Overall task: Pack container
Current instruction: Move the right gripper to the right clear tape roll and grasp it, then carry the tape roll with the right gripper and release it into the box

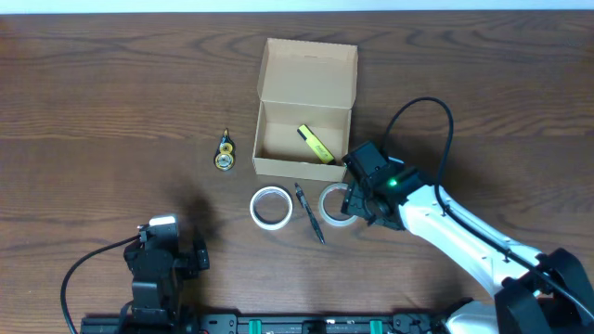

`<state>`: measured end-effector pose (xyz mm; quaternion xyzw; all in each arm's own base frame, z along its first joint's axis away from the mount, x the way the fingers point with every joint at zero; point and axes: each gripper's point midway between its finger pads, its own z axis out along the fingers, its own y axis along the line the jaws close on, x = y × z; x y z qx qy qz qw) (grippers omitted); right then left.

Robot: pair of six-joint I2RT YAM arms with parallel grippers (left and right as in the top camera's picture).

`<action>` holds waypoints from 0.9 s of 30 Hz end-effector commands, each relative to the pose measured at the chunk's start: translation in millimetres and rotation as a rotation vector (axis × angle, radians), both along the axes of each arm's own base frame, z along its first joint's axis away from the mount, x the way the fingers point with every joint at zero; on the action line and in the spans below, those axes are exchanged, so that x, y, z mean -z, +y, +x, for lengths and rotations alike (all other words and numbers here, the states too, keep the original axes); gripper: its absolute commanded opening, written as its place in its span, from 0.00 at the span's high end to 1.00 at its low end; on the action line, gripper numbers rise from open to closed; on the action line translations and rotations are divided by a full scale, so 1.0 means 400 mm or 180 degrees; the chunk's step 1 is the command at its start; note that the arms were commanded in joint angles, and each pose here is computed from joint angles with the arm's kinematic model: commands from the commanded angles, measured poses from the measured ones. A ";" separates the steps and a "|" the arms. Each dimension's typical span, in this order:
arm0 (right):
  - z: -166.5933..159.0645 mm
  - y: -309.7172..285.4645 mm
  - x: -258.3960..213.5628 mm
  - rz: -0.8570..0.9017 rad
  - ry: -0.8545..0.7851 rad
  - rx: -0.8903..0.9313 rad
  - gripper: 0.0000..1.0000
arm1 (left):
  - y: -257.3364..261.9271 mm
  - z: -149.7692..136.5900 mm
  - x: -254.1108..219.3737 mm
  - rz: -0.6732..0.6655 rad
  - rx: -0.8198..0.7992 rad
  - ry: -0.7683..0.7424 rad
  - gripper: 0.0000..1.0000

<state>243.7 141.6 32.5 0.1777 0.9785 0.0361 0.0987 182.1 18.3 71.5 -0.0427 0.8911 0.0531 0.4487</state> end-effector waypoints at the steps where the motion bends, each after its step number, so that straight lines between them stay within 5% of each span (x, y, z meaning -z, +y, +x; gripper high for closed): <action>1: -0.004 -0.009 0.012 -0.0039 0.0002 0.0198 0.30 | 0.004 -0.007 0.024 0.0020 -0.0019 0.0083 0.05; 16: -0.004 -0.006 0.102 -0.0174 0.0221 0.0198 0.41 | 0.004 -0.007 0.024 0.0020 -0.0019 0.0083 0.05; 21: -0.012 -0.009 0.121 -0.0216 0.0303 0.0210 0.56 | 0.004 -0.007 0.024 0.0020 -0.0019 0.0083 0.05; 27: -0.013 -0.010 0.122 -0.0222 0.0308 0.0207 0.88 | 0.004 -0.007 0.024 0.0020 -0.0019 0.0083 0.05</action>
